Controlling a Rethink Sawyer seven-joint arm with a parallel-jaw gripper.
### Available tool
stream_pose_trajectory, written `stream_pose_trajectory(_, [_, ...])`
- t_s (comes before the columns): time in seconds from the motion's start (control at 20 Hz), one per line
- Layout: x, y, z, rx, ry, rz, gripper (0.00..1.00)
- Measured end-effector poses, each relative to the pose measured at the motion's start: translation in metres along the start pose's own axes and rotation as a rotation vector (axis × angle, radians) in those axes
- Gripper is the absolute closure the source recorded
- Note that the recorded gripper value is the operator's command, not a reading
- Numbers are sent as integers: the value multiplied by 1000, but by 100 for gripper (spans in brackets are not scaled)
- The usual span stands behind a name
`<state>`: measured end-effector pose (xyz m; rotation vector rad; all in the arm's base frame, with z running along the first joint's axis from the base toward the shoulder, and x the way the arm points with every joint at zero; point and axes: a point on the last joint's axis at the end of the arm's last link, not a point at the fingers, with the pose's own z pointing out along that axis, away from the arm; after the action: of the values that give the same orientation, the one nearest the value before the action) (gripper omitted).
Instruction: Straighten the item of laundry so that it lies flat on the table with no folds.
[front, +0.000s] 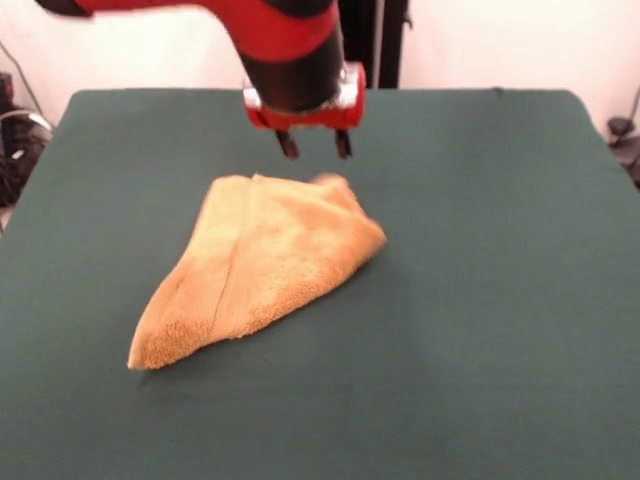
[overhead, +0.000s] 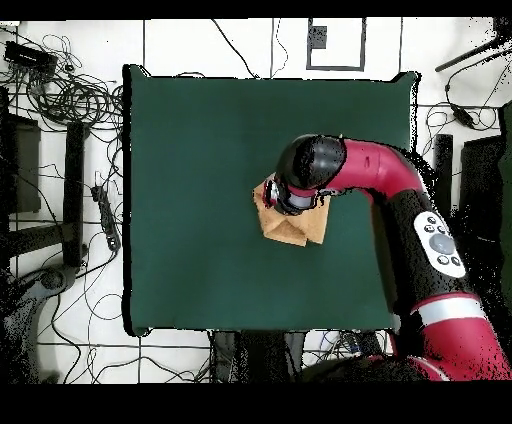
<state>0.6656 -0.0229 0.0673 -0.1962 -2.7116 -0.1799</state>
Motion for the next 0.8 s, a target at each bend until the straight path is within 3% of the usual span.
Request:
stream_pose_trajectory(0.15, [5, 3, -34, -1, -11, 9, 0])
stream_pose_trajectory(0.4, [10, 8, -66, 1, -19, 13, 0])
stream_pose_trajectory(0.6, [7, 13, -68, 3, -27, 8, 0])
stream_pose_trajectory(0.8, [3, 23, -55, 2, -12, -6, 0])
